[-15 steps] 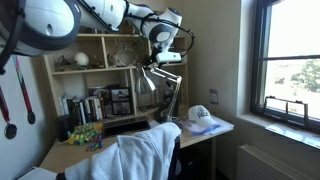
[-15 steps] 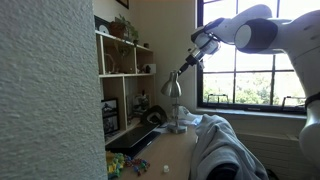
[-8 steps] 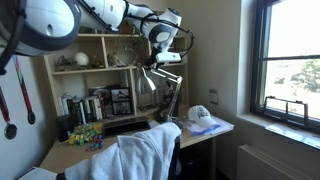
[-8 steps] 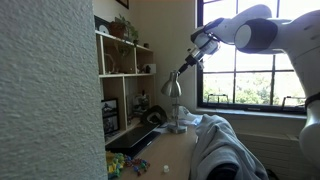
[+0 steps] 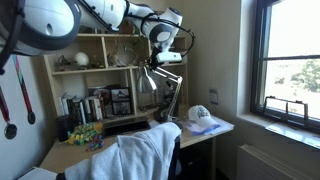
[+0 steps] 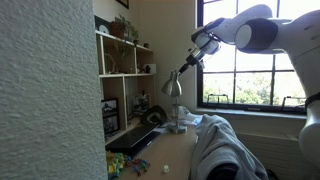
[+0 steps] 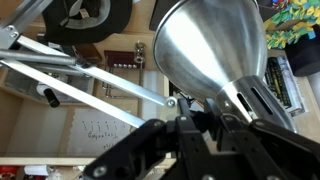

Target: Adjust the desk lamp

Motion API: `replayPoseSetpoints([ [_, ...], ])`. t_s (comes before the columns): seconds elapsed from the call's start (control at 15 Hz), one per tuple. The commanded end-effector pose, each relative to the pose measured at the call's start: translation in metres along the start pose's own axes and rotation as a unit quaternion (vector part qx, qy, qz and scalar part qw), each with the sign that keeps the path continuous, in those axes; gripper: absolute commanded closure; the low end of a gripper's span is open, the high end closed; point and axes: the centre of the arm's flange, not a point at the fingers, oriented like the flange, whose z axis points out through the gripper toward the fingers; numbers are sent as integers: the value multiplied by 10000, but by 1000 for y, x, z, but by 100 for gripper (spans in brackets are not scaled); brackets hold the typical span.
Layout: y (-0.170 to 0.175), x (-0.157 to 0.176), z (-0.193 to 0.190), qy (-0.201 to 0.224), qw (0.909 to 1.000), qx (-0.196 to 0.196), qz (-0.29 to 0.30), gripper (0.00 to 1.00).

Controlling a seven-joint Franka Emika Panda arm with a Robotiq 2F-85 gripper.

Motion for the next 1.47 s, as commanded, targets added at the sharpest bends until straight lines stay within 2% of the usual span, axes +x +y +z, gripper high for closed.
replayPoseSetpoints([
  [0.0, -8, 0, -12, 82, 9999, -45, 61, 95],
  [0.33, -10, -1, -13, 32, 9999, -109, -32, 95],
  [0.67, -13, -2, -12, -47, 9988, -361, -319, 95],
  [1.0, -13, -7, -16, -74, 9940, -775, -770, 95],
  [1.4, -17, -10, -18, -201, 9862, -1040, -1270, 95],
])
